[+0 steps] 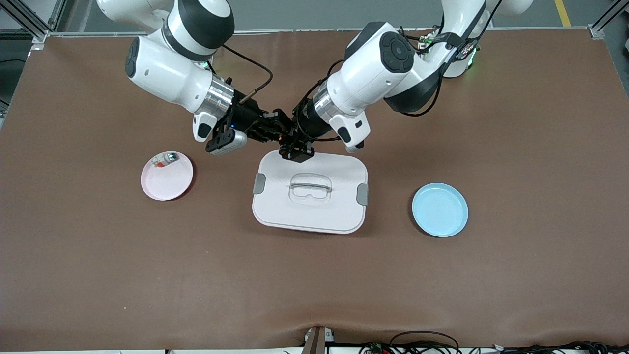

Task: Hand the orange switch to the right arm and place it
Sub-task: 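Close the right gripper on the switch held by the left gripper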

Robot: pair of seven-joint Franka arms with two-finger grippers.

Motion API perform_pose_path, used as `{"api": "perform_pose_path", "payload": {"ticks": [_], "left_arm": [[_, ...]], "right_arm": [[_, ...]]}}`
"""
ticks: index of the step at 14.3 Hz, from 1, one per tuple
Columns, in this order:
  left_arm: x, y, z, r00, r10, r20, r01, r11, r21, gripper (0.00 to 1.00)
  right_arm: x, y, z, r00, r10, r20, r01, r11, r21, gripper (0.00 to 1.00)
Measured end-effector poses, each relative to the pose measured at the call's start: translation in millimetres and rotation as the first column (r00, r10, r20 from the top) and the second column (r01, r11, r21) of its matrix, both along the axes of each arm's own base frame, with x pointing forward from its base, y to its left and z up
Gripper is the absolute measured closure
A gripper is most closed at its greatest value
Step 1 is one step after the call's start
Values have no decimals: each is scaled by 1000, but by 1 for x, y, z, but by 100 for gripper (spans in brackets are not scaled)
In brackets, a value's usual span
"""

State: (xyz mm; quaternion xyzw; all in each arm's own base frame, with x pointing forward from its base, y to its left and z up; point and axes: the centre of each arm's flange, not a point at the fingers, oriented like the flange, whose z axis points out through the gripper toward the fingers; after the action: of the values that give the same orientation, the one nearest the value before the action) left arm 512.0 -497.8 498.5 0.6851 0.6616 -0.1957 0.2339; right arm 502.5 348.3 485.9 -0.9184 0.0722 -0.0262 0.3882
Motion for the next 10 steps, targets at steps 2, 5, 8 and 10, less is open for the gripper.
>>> {"api": "perform_pose_path", "payload": {"ticks": [2,5,8,10], "left_arm": [[0,0,0,1000,0,0,0,1000,0,28],[0,0,0,1000,0,0,0,1000,1,25],[3,2,1,1000,5,4,-5,1000,-1,11],[5,4,3,1000,10,6,-10,1000,-2,0]], "right_arm": [[0,0,0,1000,0,-1,0,1000,1,62],[0,0,-1,1000,-2,-2,2,1000,1,63],[2,1,-6,1000,-5,-14,5,1000,-3,63],[2,1,-8,1000,-4,-16,4,1000,-5,63]]}}
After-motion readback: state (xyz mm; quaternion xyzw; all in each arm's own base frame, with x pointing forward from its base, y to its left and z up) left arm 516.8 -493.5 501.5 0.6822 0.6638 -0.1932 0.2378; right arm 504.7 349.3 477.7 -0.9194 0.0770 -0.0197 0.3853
